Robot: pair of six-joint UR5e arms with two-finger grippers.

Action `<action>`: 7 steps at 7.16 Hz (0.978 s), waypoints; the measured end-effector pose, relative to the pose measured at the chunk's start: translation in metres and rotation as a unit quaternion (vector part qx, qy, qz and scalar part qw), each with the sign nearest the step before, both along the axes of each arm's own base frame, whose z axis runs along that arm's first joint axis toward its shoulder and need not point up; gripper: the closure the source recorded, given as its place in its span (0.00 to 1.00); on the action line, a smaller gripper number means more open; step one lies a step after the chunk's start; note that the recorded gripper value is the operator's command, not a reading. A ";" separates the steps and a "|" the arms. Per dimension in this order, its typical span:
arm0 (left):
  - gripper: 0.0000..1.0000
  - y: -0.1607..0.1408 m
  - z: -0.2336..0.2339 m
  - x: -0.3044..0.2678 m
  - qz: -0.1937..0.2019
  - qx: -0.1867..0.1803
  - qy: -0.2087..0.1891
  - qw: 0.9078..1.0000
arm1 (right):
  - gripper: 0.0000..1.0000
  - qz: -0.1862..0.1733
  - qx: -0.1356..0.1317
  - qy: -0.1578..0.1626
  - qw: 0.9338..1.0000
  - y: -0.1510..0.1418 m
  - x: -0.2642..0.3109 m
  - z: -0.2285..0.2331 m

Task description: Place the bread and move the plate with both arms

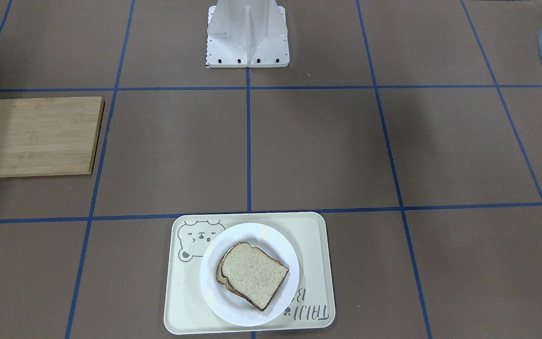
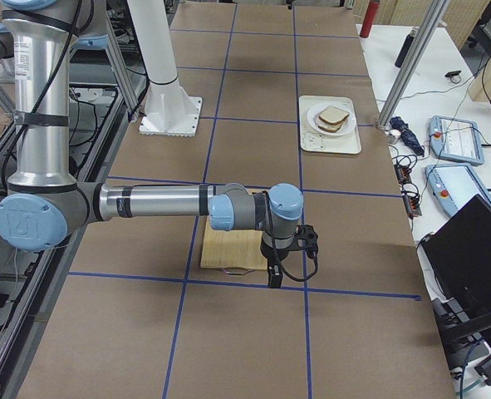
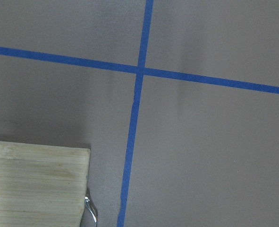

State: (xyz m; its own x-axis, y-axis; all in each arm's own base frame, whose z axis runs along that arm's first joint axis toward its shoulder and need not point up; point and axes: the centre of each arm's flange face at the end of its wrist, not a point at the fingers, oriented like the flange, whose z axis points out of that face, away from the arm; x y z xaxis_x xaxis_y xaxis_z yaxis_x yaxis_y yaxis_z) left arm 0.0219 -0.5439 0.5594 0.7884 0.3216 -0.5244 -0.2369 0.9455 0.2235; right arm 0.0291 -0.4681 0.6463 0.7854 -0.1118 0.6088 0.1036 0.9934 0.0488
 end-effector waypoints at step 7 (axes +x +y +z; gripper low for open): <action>0.01 0.079 0.074 -0.071 -0.064 -0.081 0.069 0.992 | 0.00 0.021 0.004 -0.001 1.000 0.005 0.022 -0.005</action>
State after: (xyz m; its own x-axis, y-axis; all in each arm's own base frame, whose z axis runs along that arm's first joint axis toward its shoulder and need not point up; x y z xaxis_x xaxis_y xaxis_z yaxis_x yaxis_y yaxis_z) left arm -0.0494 -0.4653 0.6337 0.7344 0.1260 -0.6669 -0.0900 0.9920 0.0883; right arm 0.0508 -0.4627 0.6409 0.7880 -0.0838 0.6099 0.0620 0.9965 0.0569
